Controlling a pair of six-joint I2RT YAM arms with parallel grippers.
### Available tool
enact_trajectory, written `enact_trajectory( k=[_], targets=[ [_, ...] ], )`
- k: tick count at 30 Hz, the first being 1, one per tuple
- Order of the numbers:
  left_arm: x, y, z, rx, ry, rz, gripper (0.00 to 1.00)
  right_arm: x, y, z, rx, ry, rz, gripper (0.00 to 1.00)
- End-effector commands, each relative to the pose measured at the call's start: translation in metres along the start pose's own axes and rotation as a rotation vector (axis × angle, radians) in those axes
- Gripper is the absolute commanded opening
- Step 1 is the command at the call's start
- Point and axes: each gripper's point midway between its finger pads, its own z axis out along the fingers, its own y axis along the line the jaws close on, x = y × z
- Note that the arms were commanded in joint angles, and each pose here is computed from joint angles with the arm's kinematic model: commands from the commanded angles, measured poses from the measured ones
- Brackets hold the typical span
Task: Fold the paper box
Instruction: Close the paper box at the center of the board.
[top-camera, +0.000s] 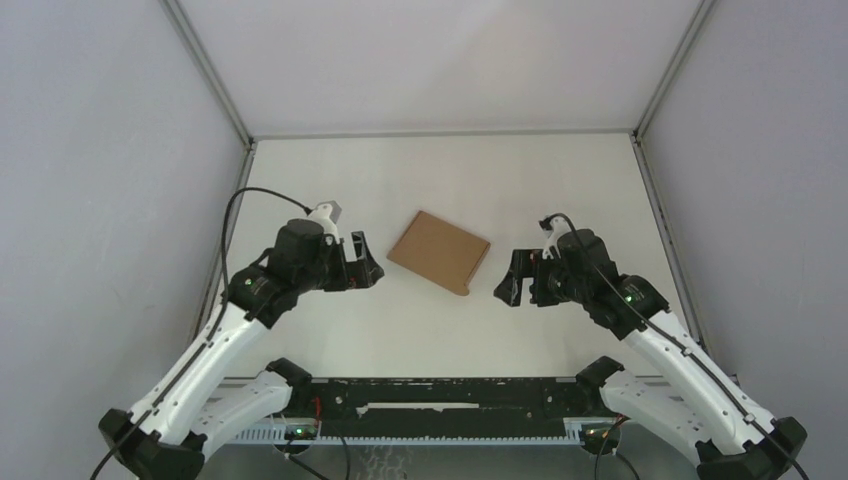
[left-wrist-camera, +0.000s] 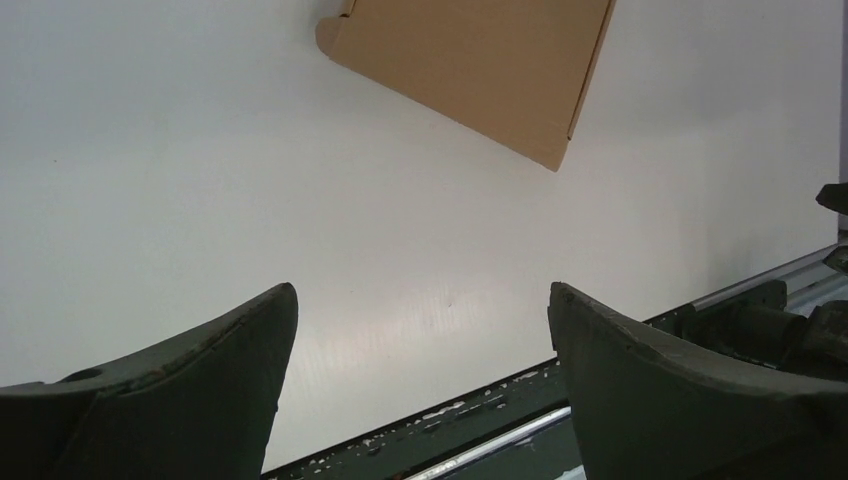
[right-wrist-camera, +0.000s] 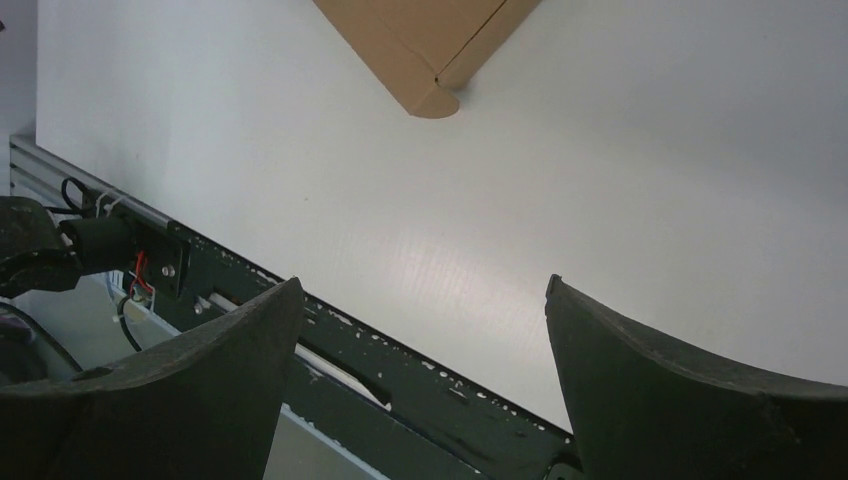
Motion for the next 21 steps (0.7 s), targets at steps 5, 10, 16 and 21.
enact_trajectory(
  k=[5,10,16,21],
  targets=[
    [-0.035,-0.019,0.006,0.011,-0.107,-0.127,1.00,0.002,0.006,0.016,-0.017,0.026,0.087,1.00],
    [-0.029,-0.021,0.004,-0.011,-0.084,-0.150,1.00,0.015,0.009,0.029,-0.070,0.029,0.117,1.00],
    [-0.010,-0.015,0.002,-0.024,-0.130,-0.203,1.00,0.026,0.005,0.036,-0.077,0.039,0.116,1.00],
    [-0.008,-0.014,0.007,-0.037,-0.127,-0.213,1.00,0.016,0.013,0.030,-0.129,-0.008,0.101,1.00]
  ],
)
